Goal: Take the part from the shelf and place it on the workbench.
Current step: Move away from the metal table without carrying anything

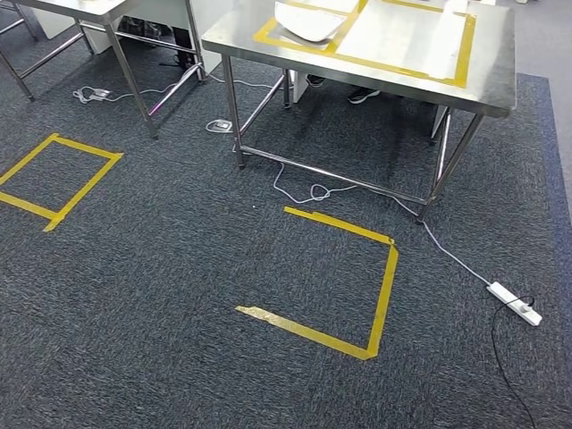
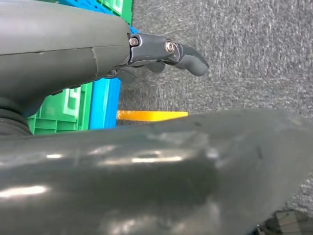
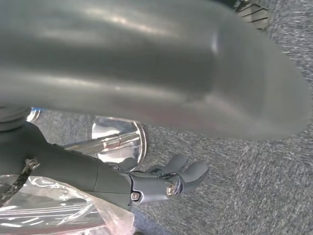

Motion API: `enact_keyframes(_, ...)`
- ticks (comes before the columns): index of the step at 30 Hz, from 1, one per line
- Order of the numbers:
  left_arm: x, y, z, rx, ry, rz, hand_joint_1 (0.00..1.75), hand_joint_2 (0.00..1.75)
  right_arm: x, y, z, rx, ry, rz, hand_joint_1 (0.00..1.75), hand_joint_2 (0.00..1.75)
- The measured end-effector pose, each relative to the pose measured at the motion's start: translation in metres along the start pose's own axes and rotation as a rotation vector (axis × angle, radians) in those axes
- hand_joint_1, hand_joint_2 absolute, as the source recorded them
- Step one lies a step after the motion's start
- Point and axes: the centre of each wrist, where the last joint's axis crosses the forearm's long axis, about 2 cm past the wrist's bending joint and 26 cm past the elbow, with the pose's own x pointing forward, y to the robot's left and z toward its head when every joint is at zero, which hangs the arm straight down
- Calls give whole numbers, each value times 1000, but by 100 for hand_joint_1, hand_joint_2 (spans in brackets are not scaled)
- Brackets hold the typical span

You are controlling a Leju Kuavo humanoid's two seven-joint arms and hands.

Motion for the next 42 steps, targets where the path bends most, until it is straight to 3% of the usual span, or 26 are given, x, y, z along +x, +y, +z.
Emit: enact_keyframes(42,-5,-1,13,9,35,71,0,0,0,4,6,-26,-8,31,0,0)
